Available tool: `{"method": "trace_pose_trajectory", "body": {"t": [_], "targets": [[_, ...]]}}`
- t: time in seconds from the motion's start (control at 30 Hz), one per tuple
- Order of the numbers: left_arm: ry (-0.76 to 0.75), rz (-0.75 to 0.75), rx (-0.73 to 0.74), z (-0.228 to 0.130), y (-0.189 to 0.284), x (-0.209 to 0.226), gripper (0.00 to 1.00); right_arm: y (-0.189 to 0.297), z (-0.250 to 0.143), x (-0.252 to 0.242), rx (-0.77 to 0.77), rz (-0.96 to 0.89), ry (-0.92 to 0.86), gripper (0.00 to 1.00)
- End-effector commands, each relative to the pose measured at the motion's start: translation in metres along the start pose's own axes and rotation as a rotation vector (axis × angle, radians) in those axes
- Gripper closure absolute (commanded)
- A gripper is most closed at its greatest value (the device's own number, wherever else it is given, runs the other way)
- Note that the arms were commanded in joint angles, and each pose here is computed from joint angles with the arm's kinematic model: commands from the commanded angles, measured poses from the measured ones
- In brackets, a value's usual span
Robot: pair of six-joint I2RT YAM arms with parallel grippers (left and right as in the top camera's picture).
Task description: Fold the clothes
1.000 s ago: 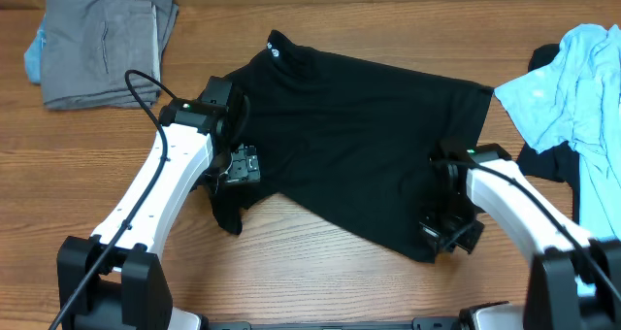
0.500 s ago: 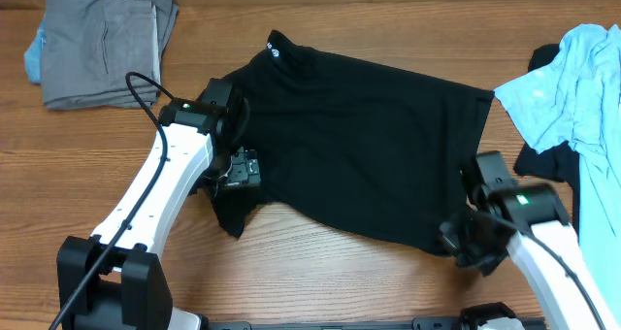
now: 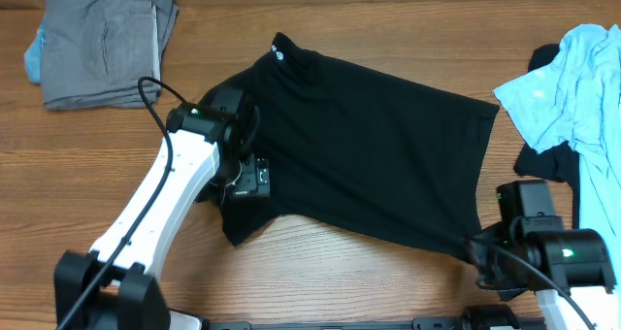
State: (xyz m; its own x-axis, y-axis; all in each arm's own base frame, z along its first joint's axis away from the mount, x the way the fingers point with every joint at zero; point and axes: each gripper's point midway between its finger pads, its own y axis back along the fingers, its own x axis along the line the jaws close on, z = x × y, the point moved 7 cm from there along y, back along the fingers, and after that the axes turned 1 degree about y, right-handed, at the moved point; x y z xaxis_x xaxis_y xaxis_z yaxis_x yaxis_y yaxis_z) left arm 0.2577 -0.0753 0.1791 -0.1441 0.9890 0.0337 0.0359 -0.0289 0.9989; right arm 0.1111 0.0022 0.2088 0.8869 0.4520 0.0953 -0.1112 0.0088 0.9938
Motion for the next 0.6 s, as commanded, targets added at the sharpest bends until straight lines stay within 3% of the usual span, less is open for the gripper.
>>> {"method": "trace_pose_trajectory", "body": {"t": [0.0,0.2,0.23,0.27,0.33,0.37,0.57], "targets": [[0.046,-0.02,-0.021,-0.015,0.018,0.005,0.01,0.015,0.014,0.0,-0.076,0.029,-0.012,0.96],[0.055,0.011,0.036,-0.027,0.021,0.011,0.02,0.015,0.019,-0.003,-0.076,0.026,-0.012,0.96],[0.056,0.013,0.027,-0.026,0.021,0.011,0.02,0.015,0.019,-0.002,-0.071,0.036,0.006,0.87],[0.058,0.018,0.009,-0.024,0.021,0.012,0.01,0.015,0.018,0.001,-0.066,0.051,0.028,0.69],[0.064,0.017,-0.039,-0.017,0.022,0.011,0.01,0.016,0.018,0.008,-0.055,0.099,0.091,0.12],[0.065,0.01,-0.057,-0.014,0.023,0.01,0.0,0.016,0.018,0.012,-0.046,0.128,0.119,0.01],[0.046,-0.045,-0.124,0.001,0.021,0.0,0.0,0.013,0.021,0.023,-0.032,0.155,0.141,0.0]]}}
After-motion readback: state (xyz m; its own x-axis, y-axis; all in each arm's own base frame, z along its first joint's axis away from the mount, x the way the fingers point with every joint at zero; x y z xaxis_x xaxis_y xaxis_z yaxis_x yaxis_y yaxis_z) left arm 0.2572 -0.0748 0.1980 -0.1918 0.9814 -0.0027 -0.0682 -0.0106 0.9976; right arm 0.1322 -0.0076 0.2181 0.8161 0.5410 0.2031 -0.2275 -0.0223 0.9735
